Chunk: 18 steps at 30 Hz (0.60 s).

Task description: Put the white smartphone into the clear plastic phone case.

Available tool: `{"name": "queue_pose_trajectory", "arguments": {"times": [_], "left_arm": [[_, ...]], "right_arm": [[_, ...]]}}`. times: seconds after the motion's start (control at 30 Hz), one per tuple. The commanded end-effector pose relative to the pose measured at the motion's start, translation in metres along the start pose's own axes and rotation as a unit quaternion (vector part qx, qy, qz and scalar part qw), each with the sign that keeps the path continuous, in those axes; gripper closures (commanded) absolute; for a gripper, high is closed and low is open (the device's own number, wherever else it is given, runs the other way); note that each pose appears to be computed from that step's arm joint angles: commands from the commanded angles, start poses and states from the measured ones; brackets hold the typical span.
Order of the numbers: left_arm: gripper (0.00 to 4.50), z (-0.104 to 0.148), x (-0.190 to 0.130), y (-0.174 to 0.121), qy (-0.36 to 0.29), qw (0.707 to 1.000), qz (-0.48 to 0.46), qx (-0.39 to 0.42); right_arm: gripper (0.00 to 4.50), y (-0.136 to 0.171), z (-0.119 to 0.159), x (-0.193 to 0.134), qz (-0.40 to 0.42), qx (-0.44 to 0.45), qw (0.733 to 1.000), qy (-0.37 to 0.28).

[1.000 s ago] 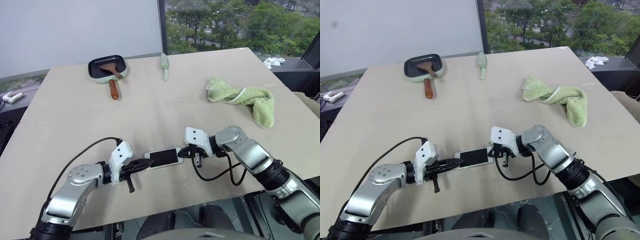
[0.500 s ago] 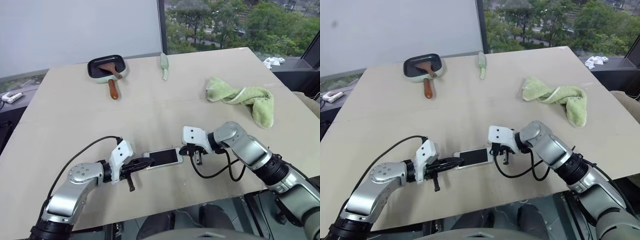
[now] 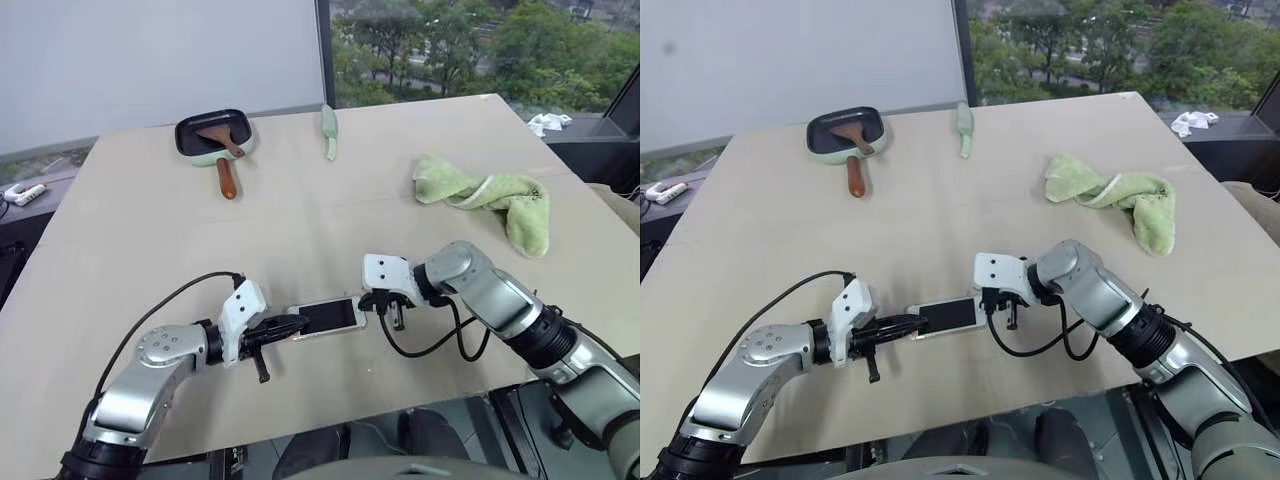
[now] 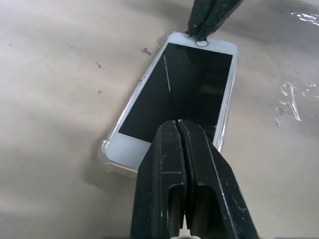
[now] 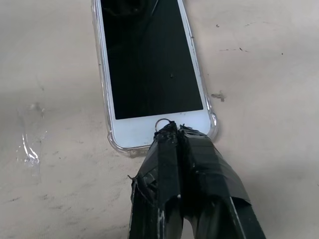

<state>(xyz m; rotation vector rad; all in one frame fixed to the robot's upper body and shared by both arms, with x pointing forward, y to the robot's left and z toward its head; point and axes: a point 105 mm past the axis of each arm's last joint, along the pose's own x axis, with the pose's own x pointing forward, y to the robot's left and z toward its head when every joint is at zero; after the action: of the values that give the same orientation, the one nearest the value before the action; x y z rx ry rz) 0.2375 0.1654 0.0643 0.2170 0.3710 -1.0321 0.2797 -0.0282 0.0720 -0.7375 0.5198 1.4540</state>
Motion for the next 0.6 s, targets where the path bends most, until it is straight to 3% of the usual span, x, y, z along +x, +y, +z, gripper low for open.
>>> {"name": "queue_pose_trajectory", "arguments": {"times": [0.03, 0.6], "left_arm": [[4.50, 0.005, -0.002, 0.003, -0.009, 1.000, 0.003, 0.008], [4.50, 0.004, 0.001, 0.002, -0.010, 1.000, 0.001, 0.009]], "right_arm": [[4.39, 0.055, -0.090, 0.026, 0.102, 0.119, 0.977, 0.145], [4.39, 0.055, -0.069, 0.027, 0.121, 0.046, 0.989, 0.065]]}}
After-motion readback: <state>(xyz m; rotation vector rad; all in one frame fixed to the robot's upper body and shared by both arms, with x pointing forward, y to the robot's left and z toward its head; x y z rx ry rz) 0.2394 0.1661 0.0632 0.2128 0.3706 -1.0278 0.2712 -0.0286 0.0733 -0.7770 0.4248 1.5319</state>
